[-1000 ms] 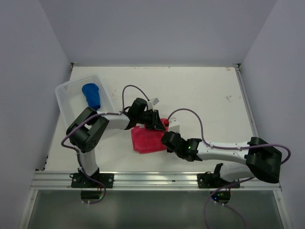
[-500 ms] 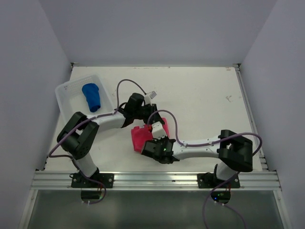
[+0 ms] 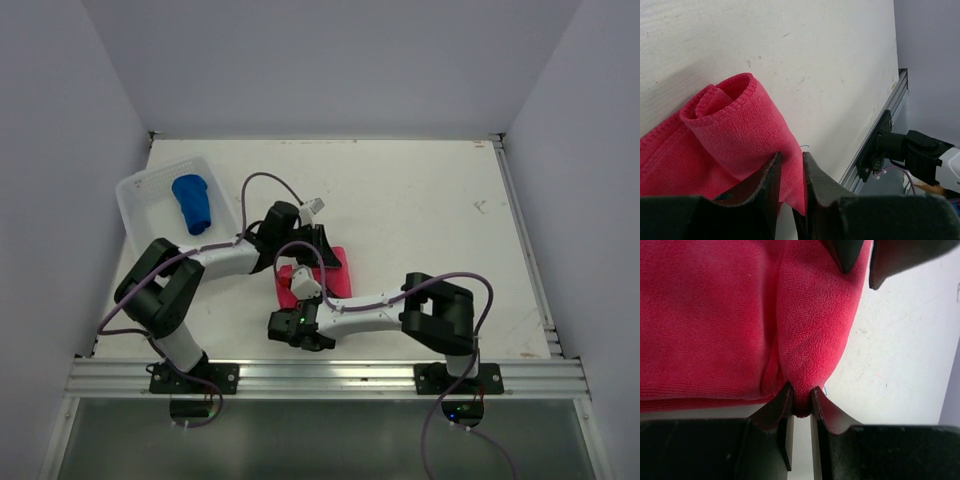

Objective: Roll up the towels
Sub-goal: Roll the towel

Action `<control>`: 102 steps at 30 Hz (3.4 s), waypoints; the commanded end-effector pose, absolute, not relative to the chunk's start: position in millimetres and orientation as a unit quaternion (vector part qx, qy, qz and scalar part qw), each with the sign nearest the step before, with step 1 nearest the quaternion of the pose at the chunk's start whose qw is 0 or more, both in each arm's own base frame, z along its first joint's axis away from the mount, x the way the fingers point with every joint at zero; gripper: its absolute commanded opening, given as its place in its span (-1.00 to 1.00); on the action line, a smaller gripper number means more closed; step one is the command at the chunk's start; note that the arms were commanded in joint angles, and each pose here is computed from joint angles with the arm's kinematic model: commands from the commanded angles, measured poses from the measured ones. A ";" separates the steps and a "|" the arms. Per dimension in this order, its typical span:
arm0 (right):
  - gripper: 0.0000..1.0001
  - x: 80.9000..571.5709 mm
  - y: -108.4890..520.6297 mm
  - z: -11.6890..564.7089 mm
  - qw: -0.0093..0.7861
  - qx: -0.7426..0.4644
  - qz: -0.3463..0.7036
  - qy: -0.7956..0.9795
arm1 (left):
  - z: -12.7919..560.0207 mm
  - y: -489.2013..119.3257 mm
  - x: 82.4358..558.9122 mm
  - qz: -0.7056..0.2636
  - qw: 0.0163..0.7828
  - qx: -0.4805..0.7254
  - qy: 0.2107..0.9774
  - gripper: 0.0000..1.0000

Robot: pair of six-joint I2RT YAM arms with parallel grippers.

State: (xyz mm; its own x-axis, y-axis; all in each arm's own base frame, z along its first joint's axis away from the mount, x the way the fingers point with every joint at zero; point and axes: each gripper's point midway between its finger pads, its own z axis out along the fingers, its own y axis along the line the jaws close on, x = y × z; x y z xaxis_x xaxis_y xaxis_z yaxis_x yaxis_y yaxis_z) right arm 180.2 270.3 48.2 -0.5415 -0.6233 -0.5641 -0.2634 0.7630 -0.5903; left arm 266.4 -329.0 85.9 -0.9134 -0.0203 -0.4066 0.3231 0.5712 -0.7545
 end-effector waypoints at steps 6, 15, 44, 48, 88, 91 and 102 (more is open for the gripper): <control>-1.00 176.6 289.7 46.3 0.395 -0.298 -0.249 0.832 | 100.3 -326.2 260.2 -0.468 0.216 0.114 0.849 -0.46; -1.00 174.2 297.7 32.2 0.370 -0.326 -0.259 0.831 | 100.5 -326.6 245.0 -0.484 0.221 0.123 0.838 -0.48; -0.52 173.0 304.7 59.1 0.406 -0.237 -0.115 0.875 | 22.2 -304.1 240.4 -0.411 0.190 0.107 0.885 -0.51; -0.27 172.2 303.6 69.3 0.413 -0.222 -0.088 0.879 | 18.3 -302.0 240.5 -0.405 0.188 0.106 0.889 -0.52; 0.19 190.6 270.0 50.4 0.332 0.012 0.208 0.920 | 22.2 -295.8 237.6 -0.397 0.191 0.109 0.891 -0.52; 0.19 186.8 271.0 39.0 0.320 0.008 0.207 0.924 | 21.6 -295.1 237.0 -0.396 0.191 0.109 0.891 -0.52; -0.48 190.7 275.0 45.7 0.336 -0.026 0.207 0.919 | 31.2 -300.7 244.0 -0.402 0.197 0.105 0.888 -0.52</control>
State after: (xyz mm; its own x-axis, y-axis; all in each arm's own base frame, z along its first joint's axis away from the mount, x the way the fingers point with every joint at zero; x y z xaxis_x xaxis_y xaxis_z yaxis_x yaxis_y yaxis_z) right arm 186.7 276.2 40.8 -0.7873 0.1193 -0.6049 -0.1646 0.9048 0.3927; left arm 246.0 -310.8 42.7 -0.8964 0.0047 -0.4431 0.3571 0.5997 -0.7161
